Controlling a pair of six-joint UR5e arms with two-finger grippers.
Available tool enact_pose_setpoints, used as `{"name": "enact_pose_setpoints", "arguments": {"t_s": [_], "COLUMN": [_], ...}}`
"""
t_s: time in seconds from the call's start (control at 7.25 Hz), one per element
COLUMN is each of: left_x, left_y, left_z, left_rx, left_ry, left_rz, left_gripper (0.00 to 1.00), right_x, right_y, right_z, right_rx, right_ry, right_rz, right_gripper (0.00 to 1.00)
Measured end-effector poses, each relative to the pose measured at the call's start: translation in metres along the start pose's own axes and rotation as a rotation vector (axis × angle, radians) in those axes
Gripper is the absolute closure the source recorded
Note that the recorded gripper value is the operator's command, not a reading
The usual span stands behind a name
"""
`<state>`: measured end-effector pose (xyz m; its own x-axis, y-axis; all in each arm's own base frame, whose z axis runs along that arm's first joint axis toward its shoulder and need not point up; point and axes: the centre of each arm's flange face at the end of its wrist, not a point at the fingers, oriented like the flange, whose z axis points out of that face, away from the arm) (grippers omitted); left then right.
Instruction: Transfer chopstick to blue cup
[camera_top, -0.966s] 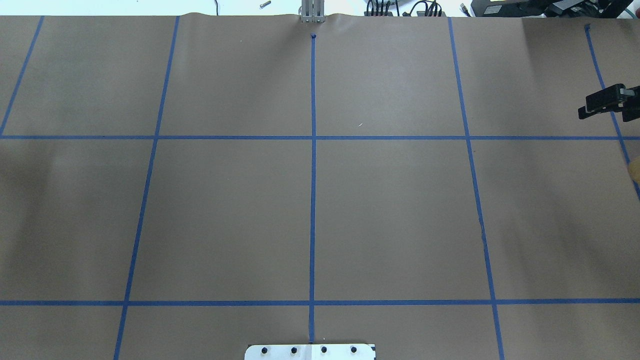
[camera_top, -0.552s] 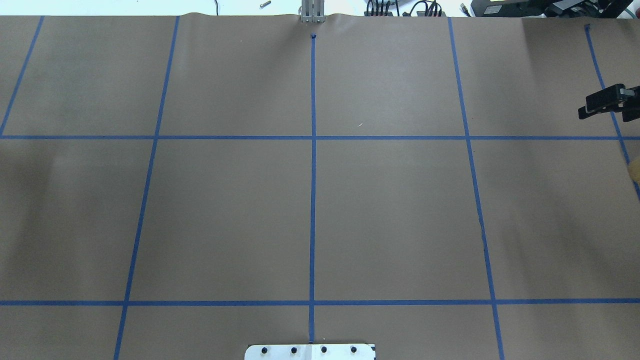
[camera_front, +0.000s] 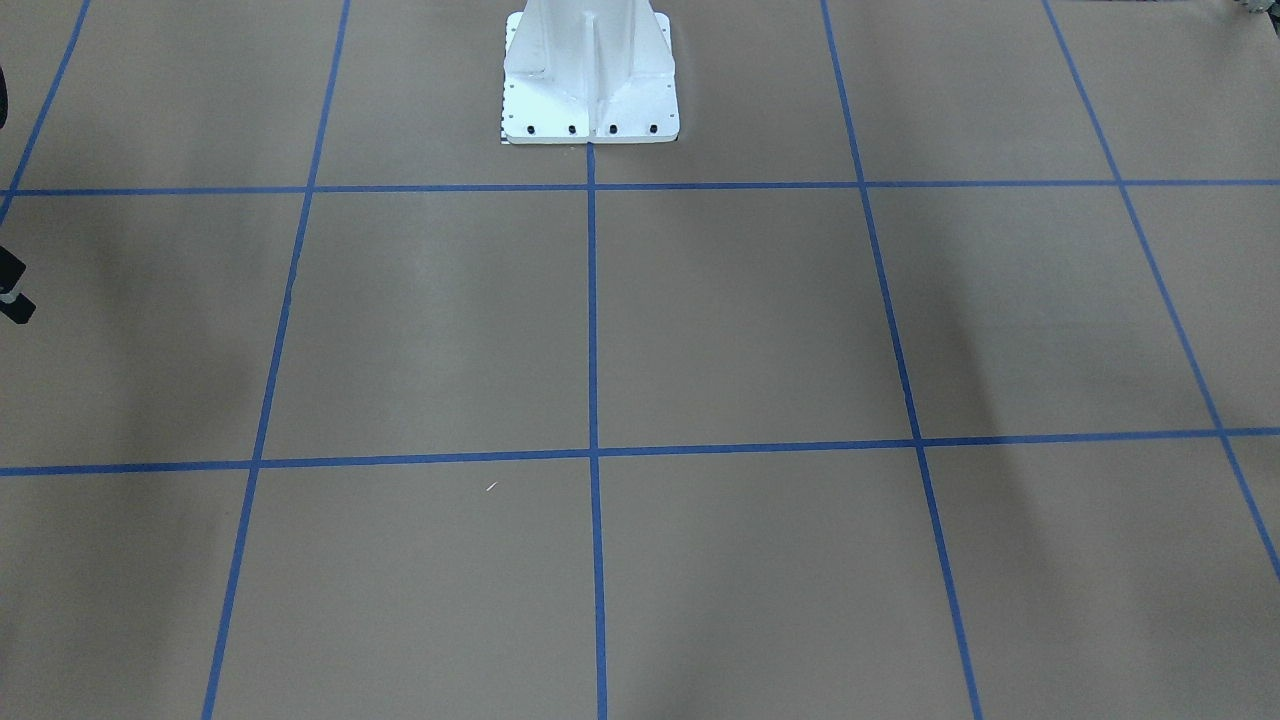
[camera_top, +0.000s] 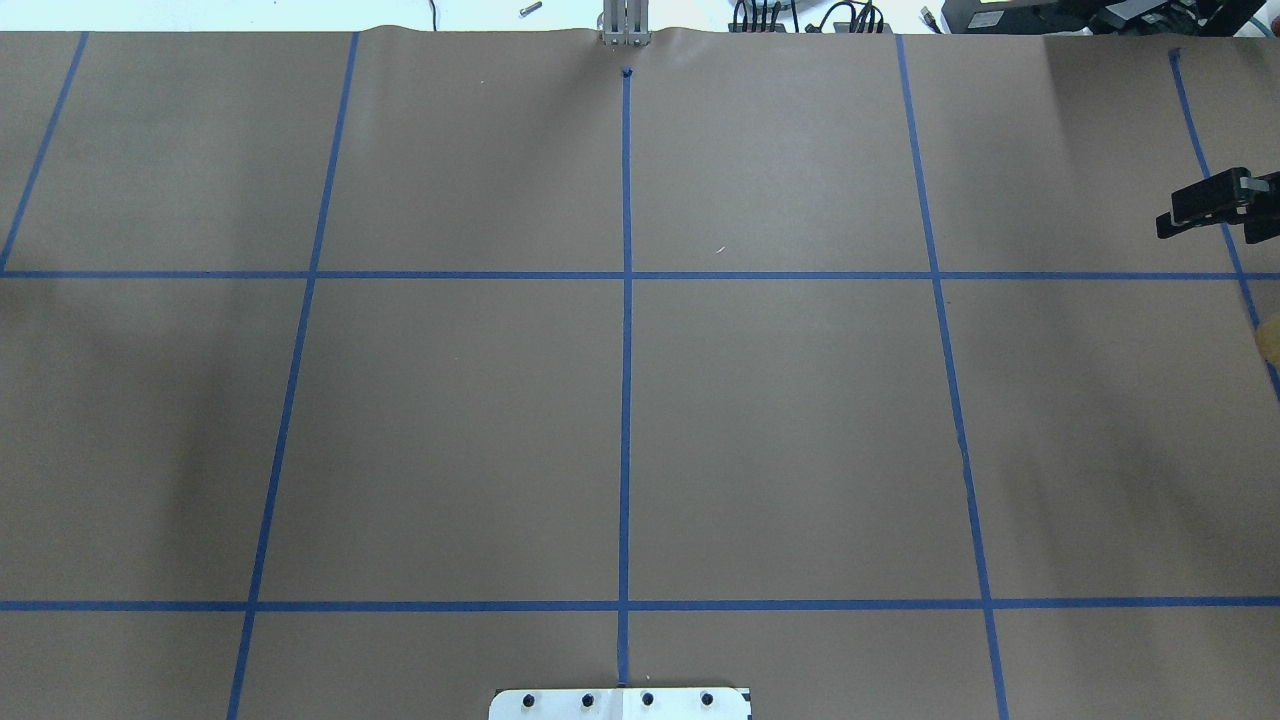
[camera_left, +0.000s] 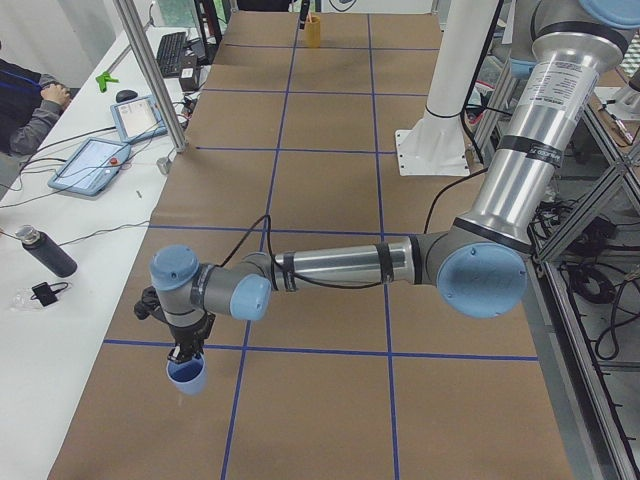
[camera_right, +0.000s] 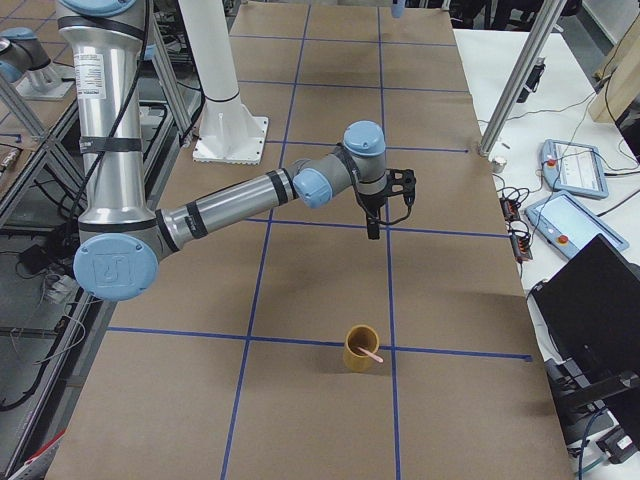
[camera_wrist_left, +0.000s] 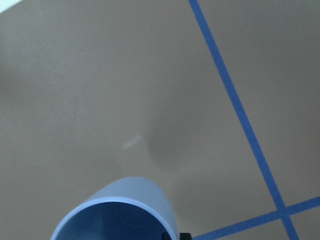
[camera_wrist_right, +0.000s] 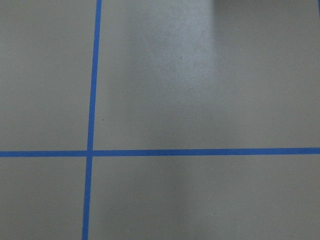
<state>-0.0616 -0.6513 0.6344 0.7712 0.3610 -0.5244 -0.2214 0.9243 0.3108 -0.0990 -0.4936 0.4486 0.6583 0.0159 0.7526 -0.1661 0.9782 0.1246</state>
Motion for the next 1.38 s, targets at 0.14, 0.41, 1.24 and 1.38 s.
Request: {"name": "enact_pose_setpoints", "arguments": {"t_s": [0.14, 0.41, 1.24, 1.38], "left_x": [0.023, 0.114, 0.613, 0.679], "left_y": [-0.015, -0.052, -0.128, -0.123], "left_z": [-0.037, -0.077, -0.086, -0.083], "left_rx": [0.0, 0.041, 0.071, 0.084], "left_ry": [0.004, 0.085, 0.225, 0.23], "left_rz": [-0.04, -0.193, -0.54, -0.543], "left_gripper": [1.0, 1.0, 1.0, 1.0], "right_x": [0.0, -0.001, -0.001, -0.001], "right_y": [0.0, -0.001, -0.001, -0.001], "right_z": [0.0, -0.001, 0.0, 0.0], "right_rx": [0.001, 0.003, 0.004, 0.004], "right_ry": [-0.001, -0.003, -0.002, -0.002], "right_rz": [-0.001, -0.003, -0.004, -0.003], "right_gripper": [0.0, 0.0, 0.0, 0.0]}}
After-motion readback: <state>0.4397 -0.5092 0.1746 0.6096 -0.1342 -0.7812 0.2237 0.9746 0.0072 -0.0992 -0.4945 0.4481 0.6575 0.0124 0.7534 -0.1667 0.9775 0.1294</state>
